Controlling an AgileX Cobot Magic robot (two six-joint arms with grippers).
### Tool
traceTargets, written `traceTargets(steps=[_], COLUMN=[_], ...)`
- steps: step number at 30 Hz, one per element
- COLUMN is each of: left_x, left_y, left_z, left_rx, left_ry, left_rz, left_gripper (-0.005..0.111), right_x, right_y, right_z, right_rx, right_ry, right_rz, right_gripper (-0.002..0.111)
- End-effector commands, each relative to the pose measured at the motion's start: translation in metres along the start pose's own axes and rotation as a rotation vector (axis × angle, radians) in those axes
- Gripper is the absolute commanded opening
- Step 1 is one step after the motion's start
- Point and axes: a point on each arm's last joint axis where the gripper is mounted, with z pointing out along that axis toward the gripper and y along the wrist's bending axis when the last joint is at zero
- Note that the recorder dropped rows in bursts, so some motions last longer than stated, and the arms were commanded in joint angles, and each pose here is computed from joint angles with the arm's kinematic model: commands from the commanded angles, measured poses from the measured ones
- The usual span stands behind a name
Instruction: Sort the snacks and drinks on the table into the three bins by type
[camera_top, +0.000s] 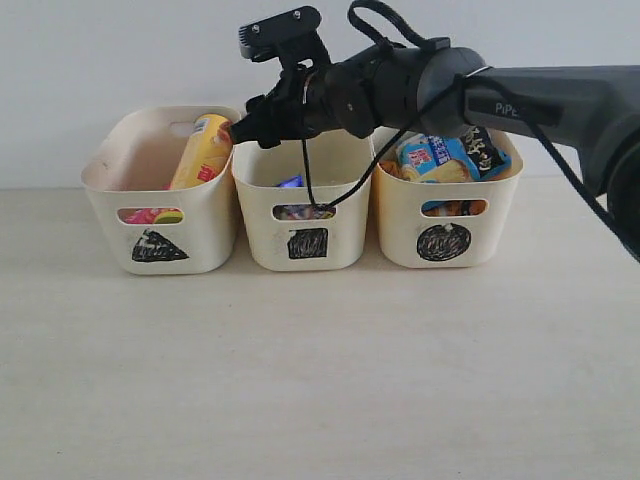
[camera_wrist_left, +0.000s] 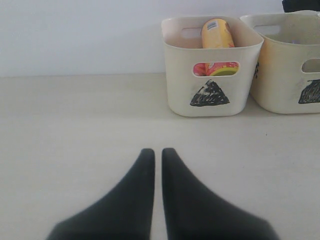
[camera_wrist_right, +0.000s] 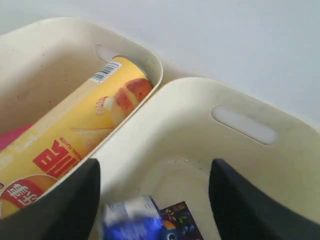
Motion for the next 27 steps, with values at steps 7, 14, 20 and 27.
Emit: traceTargets(steps=[7, 14, 20, 27], left_x=[0.001, 0.001, 0.001, 0.001], left_y=[0.000, 0.000, 0.000, 0.000], left_z=[0.000, 0.000, 0.000, 0.000], left_rx=[-0.003, -0.003, -0.003, -0.003], left_ry=[-0.002, -0.002, -0.002, -0.002], left_rz=[0.008, 0.008, 0.008, 0.008], left_gripper=[0.004, 0.004, 0.004, 0.004], right_x=[-0.001, 0.000, -0.026, -0.031], right_y=[-0.003, -0.004, -0.010, 0.006], right_z=[-0.004, -0.013, -0.051, -0.086], right_rx=[0.011, 0.022, 0.038, 0.025], right_ry=[0.038, 0.138, 0.205, 0.404], right_rz=[-0.006, 0.003, 0.028, -0.023], right_gripper=[0.058, 0.058, 0.058, 0.000])
